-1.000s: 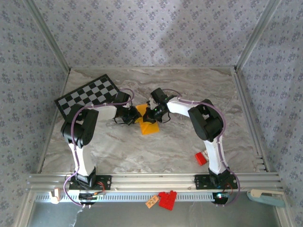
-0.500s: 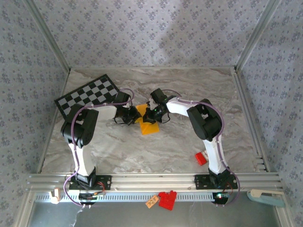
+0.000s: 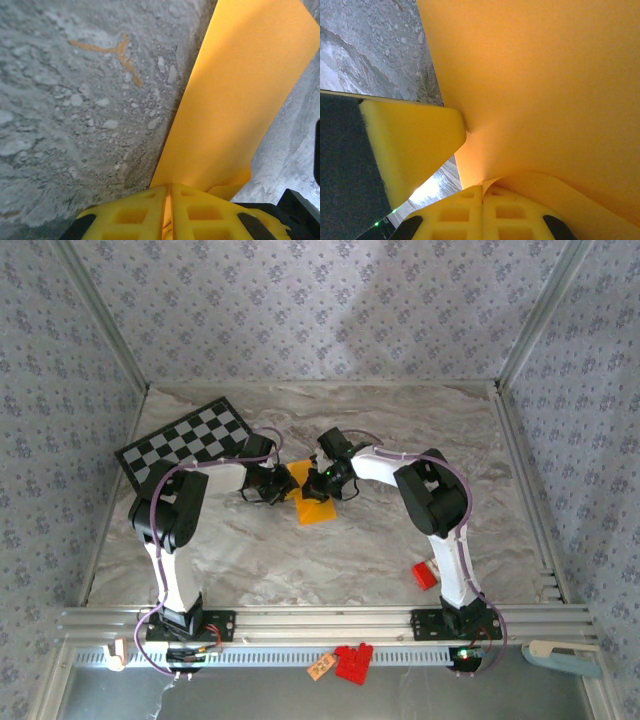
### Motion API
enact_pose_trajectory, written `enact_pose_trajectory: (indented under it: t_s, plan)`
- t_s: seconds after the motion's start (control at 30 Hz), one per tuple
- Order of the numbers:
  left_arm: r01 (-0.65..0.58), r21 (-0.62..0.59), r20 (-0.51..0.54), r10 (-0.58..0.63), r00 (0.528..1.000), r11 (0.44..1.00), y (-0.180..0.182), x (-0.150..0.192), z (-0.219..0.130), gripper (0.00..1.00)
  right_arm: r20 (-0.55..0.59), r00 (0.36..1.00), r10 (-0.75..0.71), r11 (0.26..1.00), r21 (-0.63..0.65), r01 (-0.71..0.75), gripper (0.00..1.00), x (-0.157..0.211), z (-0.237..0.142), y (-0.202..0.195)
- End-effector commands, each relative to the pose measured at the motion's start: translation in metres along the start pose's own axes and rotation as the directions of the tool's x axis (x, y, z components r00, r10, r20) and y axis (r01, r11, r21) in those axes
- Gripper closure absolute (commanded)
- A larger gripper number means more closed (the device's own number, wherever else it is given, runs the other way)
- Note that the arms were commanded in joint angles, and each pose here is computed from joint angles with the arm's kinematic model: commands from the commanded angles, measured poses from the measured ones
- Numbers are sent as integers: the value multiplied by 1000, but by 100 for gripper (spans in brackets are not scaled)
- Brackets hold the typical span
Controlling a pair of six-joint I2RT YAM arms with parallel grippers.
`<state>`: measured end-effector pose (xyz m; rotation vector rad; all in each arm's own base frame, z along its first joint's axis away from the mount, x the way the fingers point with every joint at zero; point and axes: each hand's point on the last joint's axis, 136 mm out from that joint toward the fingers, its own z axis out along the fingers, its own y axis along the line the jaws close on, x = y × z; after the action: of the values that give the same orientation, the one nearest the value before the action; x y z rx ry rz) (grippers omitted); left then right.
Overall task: Fold a paper plane with a square sheet of paper (pick it up from the middle)
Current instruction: Fold the triangle a second time at the center of the table.
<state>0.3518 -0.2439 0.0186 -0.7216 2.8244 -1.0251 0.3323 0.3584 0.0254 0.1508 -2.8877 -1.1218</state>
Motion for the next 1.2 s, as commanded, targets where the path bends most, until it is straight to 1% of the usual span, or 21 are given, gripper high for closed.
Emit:
enact_pose_trajectory:
  t_s: [0.0,0.33,0.63,1.17]
  plan:
    - [74,-171,-65,-86,994,983,56,22,20,87,14,1000,13,1000,9,-13,98,-7,1,1]
    - [78,-175,-68,-91,994,981,57,23,20,87,12,1000,3,1000,-17,-3,98,-7,2,5]
    - [79,-173,-66,-91,994,982,58,23,20,87,10,1000,13,1000,-5,-13,98,-6,3,1]
    - [78,-173,-68,-91,994,982,58,24,21,87,-31,1000,5,1000,7,-5,98,1,5,0]
